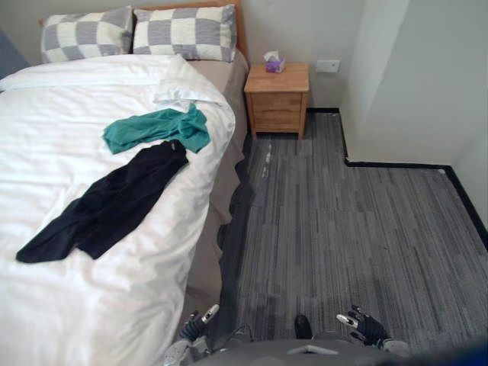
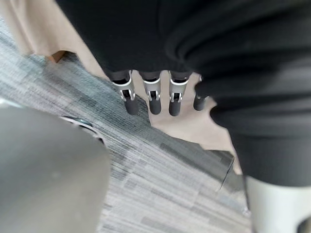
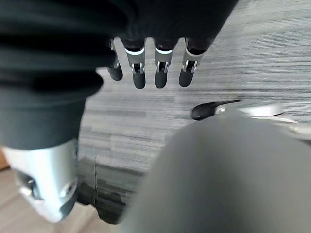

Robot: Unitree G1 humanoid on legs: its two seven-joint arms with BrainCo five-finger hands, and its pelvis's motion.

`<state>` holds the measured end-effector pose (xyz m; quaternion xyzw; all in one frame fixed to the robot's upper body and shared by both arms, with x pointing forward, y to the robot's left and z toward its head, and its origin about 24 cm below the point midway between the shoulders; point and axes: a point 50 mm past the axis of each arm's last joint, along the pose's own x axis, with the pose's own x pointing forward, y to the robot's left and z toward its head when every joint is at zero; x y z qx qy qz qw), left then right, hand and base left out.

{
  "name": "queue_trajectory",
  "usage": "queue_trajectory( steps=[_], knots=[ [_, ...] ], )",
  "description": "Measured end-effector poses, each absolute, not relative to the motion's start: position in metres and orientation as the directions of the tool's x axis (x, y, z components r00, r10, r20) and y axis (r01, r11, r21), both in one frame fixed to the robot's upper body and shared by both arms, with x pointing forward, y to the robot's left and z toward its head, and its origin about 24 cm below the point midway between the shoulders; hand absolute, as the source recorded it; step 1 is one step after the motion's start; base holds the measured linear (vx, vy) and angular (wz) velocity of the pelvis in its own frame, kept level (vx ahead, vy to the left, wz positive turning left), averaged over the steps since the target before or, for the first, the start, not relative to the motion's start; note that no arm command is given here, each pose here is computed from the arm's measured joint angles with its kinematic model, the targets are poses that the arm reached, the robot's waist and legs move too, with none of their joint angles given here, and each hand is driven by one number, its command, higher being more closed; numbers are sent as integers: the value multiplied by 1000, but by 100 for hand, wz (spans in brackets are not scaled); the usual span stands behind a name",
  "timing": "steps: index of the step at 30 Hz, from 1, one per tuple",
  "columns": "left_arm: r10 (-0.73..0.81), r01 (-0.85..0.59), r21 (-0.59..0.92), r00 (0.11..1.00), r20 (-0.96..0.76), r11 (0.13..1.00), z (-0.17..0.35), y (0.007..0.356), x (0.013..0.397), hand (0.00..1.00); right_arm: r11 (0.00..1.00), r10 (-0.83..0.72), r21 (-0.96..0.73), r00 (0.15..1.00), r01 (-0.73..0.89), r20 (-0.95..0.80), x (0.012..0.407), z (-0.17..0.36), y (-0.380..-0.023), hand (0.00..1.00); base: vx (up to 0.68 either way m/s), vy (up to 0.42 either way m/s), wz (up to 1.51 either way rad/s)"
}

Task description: Tidy the bed and pick cloth on bed and put in laundry

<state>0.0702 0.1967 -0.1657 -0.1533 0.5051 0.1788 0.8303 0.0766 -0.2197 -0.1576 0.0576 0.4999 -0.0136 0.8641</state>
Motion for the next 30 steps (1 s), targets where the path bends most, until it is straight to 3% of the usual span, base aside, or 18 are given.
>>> queue_trajectory(
  steps=[2,3,9,20,30],
  knots=[
    [144,-438,-60,417,-897,897,-166,198,70,0,987,30,102,493,120,-869,71,-159,-217,0,118,108,-11],
    [153,-358,12,370,-916,934,-167,207,66,0,968,27,141,470,208,-882,61,-163,-211,0,52,36,-4],
    [157,-359,15,369,-916,933,-167,207,66,0,967,25,139,469,211,-883,61,-163,-211,0,0,0,0],
    [307,-420,154,326,-894,894,-164,221,60,0,968,-25,95,467,231,-884,59,-163,-213,0,37,-27,-17],
    [271,-507,45,381,-884,861,-163,208,73,0,988,-93,-18,497,154,-863,63,-158,-218,0,204,62,-48]
  ],
)
